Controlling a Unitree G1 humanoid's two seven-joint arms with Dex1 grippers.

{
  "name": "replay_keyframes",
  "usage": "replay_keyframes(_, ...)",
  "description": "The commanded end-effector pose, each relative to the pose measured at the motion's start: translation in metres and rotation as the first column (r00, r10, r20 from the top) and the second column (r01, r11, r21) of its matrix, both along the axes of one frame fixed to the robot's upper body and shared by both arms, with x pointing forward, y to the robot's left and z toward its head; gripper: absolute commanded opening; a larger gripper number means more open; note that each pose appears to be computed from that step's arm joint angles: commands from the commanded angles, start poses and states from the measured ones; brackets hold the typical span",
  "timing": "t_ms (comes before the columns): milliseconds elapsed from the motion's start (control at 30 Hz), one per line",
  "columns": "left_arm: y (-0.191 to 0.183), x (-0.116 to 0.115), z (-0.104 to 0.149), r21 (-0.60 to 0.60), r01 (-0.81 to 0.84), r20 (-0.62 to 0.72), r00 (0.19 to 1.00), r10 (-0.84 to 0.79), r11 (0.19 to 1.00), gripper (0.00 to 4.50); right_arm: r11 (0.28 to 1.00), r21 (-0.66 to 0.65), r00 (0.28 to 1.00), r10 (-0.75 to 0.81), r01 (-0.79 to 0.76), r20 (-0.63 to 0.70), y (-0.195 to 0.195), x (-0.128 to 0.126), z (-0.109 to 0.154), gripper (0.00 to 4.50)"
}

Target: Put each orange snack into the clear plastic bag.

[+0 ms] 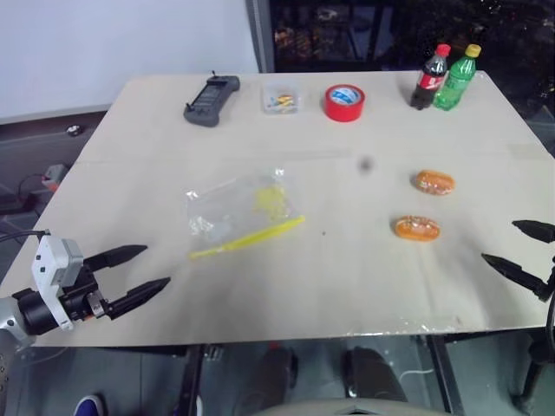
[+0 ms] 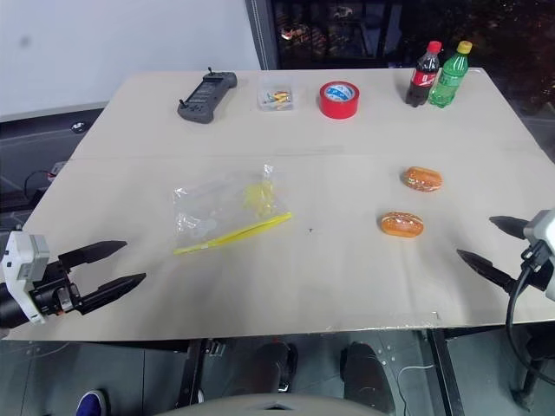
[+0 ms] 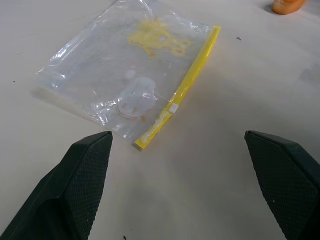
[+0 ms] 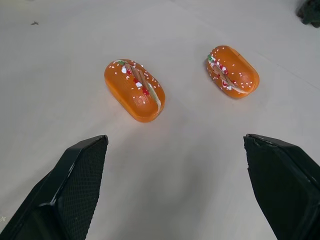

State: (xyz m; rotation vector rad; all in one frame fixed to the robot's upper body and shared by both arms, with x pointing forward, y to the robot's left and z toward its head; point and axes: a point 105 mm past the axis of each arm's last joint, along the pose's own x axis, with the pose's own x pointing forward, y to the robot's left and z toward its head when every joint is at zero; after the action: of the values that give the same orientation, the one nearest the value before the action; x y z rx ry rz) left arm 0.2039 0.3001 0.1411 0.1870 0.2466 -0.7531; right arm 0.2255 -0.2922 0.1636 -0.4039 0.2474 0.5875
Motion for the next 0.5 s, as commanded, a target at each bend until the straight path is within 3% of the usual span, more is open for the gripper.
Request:
replay_keyframes(33, -0.003, 0.0, 0.011, 0.005, 0.007, 0.043, 0.999, -0.007, 1.0, 4.5, 0.999, -0.002, 0.999, 0.039, -0.039, 0.024, 0.011, 0.003, 0.009, 4.46)
replay_keyframes(367, -0.022, 0.025, 0.009, -0.038, -0.074, 0.095, 0.992, 0.077, 0.997, 4.5, 0.992, 0.05, 0.989, 0.112, -0.117, 0.094, 0.037, 0.013, 0.017, 4.46)
replay_keyframes(433, -0.024, 0.033, 0.011, -0.099, -0.135, 0.075, 0.987, 0.143, 0.986, 4.5, 0.968, 0.072, 0.965, 0.231, -0.241, 0.121, 0.063, 0.014, 0.022, 4.46)
replay_keyframes(500, -0.028, 0.035, 0.002, -0.13, -0.177, -0.068, 0.983, 0.169, 0.976, 4.5, 0.914, 0.103, 0.914, 0.374, -0.392, 0.158, 0.098, 0.016, 0.027, 4.46)
